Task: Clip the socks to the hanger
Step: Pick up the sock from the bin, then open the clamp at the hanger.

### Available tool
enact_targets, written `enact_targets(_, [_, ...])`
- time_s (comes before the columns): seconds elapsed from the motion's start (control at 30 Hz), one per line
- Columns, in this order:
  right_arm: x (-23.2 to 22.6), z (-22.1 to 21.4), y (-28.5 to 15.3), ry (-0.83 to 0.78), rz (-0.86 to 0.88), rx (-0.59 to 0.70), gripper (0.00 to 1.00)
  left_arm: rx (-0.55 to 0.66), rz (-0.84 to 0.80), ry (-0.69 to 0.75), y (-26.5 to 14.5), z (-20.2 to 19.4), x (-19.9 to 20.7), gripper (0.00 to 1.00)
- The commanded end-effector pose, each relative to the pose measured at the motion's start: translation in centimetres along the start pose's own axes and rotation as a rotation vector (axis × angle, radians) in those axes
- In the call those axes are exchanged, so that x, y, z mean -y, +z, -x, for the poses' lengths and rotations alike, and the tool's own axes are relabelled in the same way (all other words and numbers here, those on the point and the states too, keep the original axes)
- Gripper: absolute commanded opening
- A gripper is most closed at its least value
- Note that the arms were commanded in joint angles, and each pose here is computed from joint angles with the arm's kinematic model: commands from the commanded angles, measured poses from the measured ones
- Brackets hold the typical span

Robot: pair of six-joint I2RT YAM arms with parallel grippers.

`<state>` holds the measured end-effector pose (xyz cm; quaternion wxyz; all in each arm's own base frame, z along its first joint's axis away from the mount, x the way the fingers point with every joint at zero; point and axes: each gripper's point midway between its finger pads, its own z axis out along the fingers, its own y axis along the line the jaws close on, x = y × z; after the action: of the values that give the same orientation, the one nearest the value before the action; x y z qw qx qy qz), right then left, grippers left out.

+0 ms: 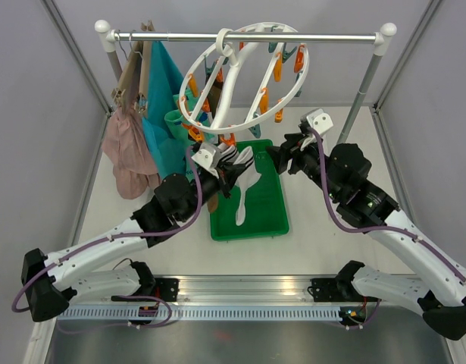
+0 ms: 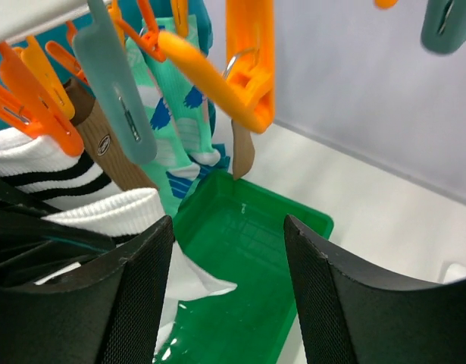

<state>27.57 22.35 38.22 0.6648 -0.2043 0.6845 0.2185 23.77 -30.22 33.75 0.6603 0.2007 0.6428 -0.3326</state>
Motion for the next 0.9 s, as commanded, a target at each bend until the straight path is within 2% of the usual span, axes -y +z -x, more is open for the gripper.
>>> enact_targets(0.0, [-0.2,4.1,-0.2,-0.060,0.056,0.111,0.66,0.049,0.083,-0.045,-0.5,2.7,-2.2,0.02])
enact_targets(0.3, [-1.1,5.8,-0.6,-0.131,0.157,0.188,0.68,0.087,0.096,-0.070,-0.9,4.2,-3.6,0.02])
enact_targets(0.87, [0.4,8.3,1.0,-0.163,0.180,0.236,0.69,0.099,0.118,-0.057,-1.5,5.4,-4.8,0.02])
